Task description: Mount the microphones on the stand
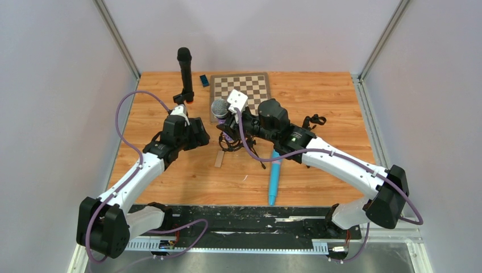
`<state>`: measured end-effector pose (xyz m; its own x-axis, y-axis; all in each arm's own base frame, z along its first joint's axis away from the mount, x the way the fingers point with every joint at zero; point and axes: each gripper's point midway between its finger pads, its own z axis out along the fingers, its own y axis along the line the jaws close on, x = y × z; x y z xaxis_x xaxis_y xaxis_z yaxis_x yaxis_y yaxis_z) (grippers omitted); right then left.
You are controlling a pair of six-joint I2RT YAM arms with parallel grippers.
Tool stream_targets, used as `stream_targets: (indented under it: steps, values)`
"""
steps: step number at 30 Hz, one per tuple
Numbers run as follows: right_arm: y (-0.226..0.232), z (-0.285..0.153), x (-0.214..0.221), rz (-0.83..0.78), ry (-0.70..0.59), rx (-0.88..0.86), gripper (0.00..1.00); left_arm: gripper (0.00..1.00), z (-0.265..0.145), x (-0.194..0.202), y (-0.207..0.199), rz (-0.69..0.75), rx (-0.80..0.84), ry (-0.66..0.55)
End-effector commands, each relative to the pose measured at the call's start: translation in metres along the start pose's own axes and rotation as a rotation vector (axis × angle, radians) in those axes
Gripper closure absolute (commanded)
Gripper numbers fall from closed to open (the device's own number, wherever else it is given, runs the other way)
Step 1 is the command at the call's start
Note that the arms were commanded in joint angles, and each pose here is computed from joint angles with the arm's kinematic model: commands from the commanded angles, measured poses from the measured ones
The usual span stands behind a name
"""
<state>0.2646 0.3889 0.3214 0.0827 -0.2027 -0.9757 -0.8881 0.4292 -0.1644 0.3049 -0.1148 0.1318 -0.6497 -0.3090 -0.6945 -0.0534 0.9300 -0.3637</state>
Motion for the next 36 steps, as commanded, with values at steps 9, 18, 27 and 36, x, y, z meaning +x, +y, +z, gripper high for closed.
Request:
stream_targets:
  steps: [9, 18, 27, 36]
  values:
    - [0.005, -0.023, -0.056, 0.03, -0.129, -0.029, 1.0, 0.0, 0.0, -0.009, -0.002, -0.003, -0.002, -0.024]
    - [-0.002, -0.028, -0.069, 0.045, -0.186, 0.014, 1.0, 0.0, 0.001, -0.01, -0.001, 0.0, -0.003, -0.024]
    - [-0.018, -0.017, -0.055, 0.033, -0.146, 0.098, 1.0, 0.0, 0.002, -0.009, -0.001, 0.002, -0.008, -0.019]
    - [-0.016, -0.007, -0.038, 0.04, -0.105, 0.089, 1.0, 0.0, 0.003, -0.009, 0.001, 0.012, -0.019, -0.016]
